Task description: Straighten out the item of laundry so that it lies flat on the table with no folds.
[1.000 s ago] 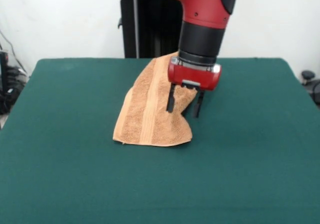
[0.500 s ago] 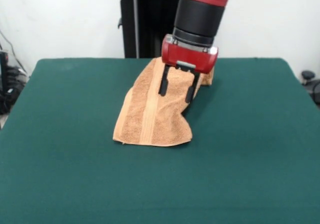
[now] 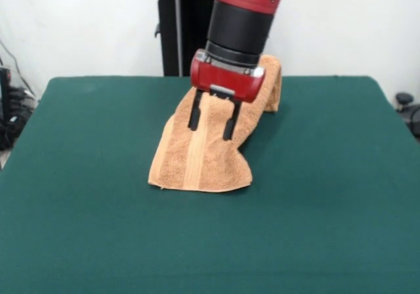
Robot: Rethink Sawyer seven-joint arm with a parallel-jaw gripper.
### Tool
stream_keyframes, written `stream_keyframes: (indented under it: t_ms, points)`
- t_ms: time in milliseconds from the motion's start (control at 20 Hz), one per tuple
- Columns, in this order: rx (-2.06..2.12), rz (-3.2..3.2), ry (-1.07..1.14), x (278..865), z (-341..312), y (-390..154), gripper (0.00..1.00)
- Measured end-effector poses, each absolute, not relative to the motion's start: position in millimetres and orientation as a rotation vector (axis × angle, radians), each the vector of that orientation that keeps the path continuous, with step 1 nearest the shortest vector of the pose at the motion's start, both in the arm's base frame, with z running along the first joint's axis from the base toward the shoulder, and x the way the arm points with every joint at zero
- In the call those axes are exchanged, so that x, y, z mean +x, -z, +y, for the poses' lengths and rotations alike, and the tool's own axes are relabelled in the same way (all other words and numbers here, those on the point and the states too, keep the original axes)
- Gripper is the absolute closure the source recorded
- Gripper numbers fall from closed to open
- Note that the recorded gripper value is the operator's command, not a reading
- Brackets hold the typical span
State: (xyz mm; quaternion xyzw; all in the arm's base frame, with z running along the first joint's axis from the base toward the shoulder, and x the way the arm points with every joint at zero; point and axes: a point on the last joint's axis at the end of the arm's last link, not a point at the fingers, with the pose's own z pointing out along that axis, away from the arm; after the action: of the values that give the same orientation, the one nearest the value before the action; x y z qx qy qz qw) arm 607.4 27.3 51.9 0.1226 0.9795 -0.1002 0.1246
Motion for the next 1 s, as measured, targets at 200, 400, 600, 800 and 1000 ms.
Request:
stream_keyframes:
  t_ms: [200,400,600,800,1000]
  points:
    - [0.382,2.859,0.285,606.4,18.0,-44.3,0.0]
    - [0.429,2.839,0.218,613.0,9.8,-41.5,0.0]
    - [0.468,2.808,0.144,619.9,7.7,-38.4,0.0]
    - [0.473,2.783,0.103,623.8,15.1,-36.0,0.0]
    - [0.442,2.771,0.085,623.4,30.6,-32.5,0.0]
